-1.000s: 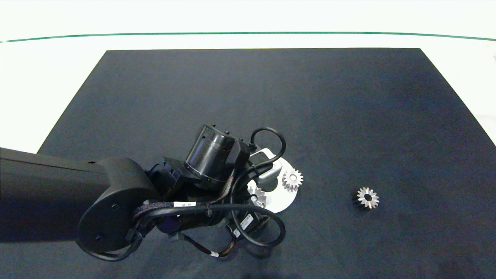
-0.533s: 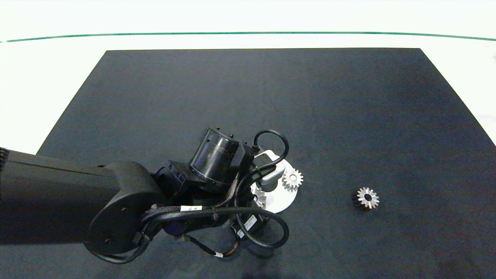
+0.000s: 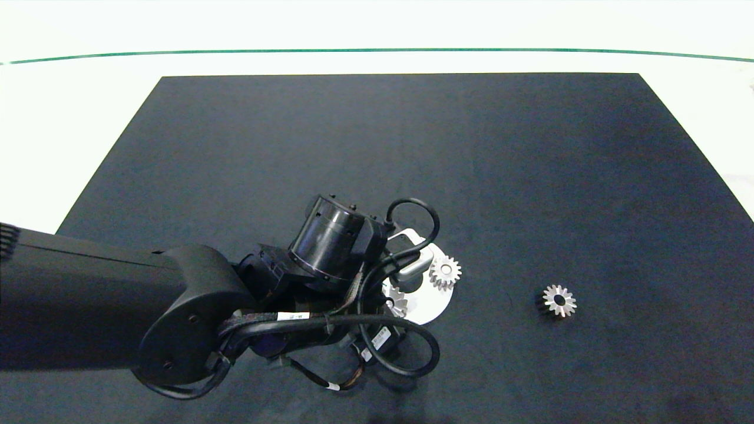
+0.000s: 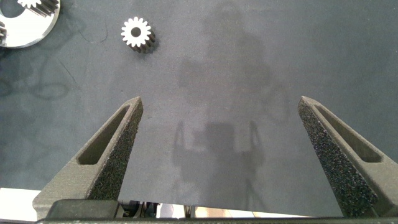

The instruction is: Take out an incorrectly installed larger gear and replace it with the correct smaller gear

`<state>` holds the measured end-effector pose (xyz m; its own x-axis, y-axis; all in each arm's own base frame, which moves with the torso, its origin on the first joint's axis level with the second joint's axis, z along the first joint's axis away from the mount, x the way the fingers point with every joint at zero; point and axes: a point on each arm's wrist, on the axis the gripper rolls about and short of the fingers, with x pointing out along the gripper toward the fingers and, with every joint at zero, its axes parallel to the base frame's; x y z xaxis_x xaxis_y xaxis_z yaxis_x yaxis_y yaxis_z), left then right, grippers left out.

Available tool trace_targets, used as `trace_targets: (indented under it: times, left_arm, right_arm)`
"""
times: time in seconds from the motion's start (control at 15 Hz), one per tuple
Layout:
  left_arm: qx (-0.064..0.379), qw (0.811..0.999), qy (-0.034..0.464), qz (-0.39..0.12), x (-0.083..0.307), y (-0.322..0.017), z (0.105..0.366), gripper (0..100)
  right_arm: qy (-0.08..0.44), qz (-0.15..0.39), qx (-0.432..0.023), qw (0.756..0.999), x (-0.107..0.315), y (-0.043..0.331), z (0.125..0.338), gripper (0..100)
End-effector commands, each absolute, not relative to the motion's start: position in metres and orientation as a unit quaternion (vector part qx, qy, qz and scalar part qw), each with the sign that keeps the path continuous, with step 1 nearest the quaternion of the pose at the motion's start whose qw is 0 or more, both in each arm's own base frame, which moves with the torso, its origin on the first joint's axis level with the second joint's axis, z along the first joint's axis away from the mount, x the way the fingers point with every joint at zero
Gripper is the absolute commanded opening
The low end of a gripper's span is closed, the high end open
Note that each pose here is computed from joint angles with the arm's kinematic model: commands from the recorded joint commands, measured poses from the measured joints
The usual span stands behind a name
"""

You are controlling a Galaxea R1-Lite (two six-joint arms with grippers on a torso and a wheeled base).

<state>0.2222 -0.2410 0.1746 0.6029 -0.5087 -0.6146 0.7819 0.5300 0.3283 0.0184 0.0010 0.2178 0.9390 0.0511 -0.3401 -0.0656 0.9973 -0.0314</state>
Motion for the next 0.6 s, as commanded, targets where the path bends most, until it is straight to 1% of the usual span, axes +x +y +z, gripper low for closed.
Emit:
trace_targets:
  times: [0.07,0.2,0.33,0.6]
  left_arm:
    - [0.300,0.844,0.229,-0.382,0.2220,-0.2406,0.1743,41]
    - [0.299,0.844,0.229,-0.382,0.2222,-0.2410,0.1742,36]
    - [0.299,0.844,0.228,-0.383,0.2222,-0.2409,0.1751,34]
    - [0.295,0.847,0.218,-0.385,0.2196,-0.2411,0.1818,34]
  right_arm:
    - [0.172,0.030,-0.021,0.984,0.0177,0.0009,0.2176,100]
    - [0.171,0.030,-0.021,0.985,0.0176,0.0009,0.2180,100]
    - [0.170,0.030,-0.021,0.985,0.0177,0.0009,0.2182,100]
    - [0.171,0.031,-0.021,0.985,0.0180,0.0010,0.2181,100]
